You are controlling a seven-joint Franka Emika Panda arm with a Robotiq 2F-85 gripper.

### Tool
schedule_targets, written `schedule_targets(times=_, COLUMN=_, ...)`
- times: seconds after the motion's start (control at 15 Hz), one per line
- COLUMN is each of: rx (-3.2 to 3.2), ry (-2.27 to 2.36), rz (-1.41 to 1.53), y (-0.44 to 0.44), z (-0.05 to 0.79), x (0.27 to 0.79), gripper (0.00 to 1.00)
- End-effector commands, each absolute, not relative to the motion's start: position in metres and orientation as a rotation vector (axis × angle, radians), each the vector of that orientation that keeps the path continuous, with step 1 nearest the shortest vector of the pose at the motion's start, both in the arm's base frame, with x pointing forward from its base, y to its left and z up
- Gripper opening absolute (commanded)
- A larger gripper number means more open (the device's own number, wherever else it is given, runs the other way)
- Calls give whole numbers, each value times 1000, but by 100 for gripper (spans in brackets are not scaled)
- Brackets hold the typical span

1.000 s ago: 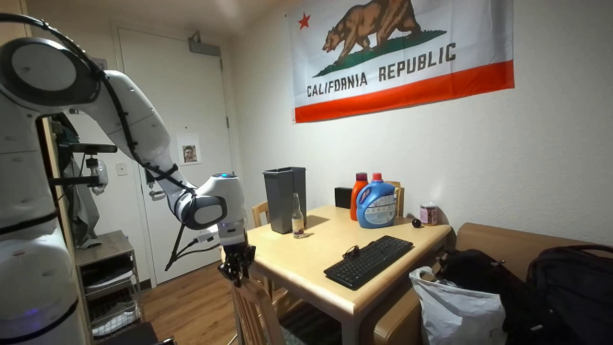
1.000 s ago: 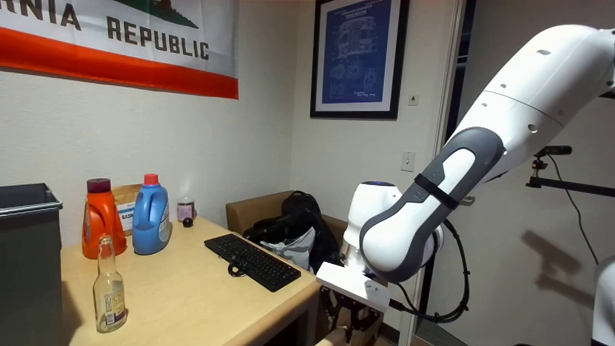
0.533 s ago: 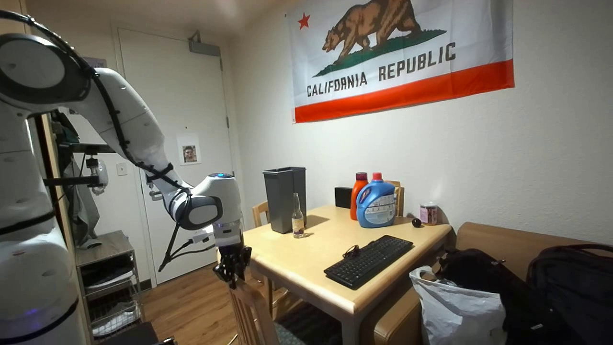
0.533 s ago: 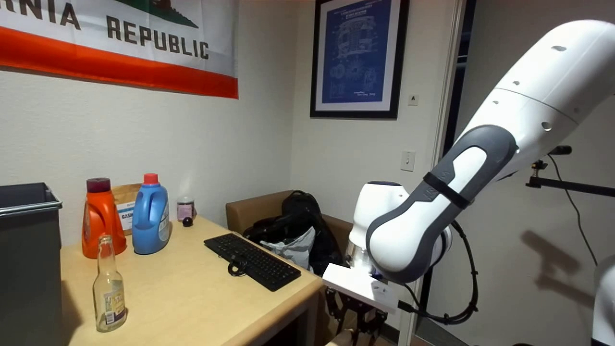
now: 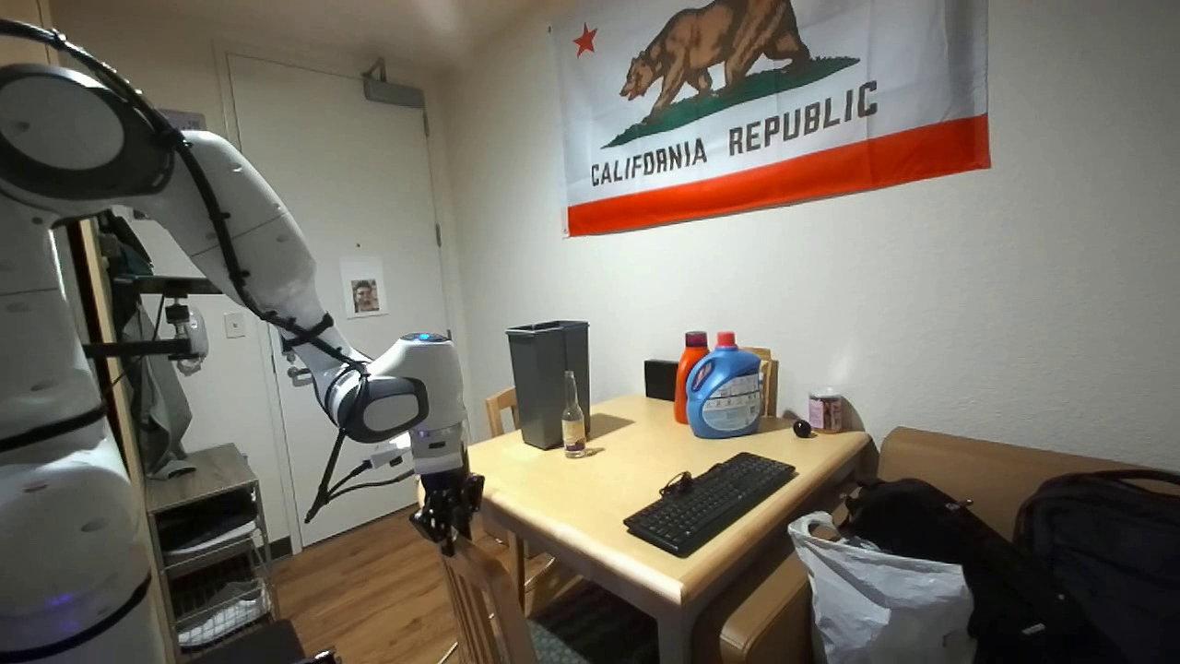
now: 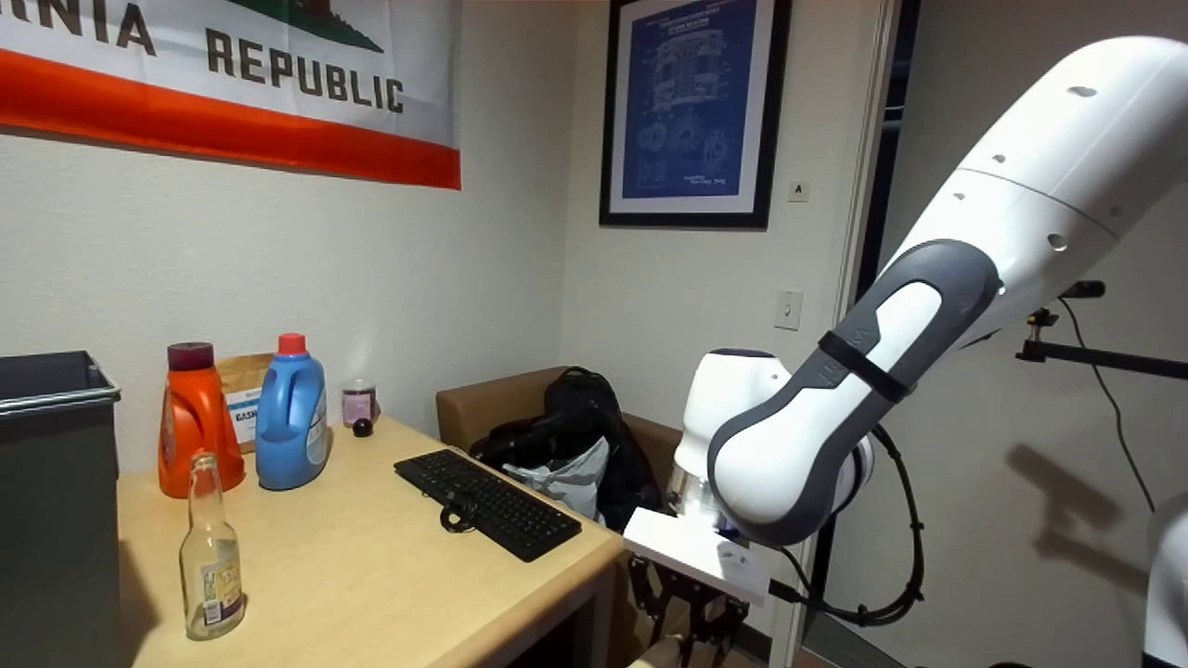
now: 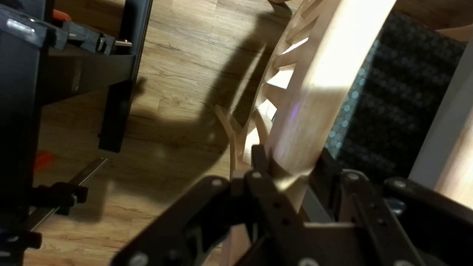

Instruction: Pull the chair out

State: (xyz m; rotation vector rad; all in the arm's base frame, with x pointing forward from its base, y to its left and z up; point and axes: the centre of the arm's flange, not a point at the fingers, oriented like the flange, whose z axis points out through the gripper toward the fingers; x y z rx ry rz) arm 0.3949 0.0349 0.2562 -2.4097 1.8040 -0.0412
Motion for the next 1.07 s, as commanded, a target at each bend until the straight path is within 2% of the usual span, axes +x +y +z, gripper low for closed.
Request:
schedule_targets(times=0.0, rx=-2515, ry=1704, rz=53, y=41, z=272, x=341, gripper=11)
schedule_targets(times=0.8, rx=-2542, ry=1629, rz=30, y=36, z=281, x=333, gripper=11)
schedule_targets(times=0.87, rx=-2425, ry=1790, rz=-27, y=35, z=257, x=394, gripper=36)
schedule_targets(times=1.0, rx=-2425, ry=1789, rz=-27, y=35, z=257, x=394, gripper=36)
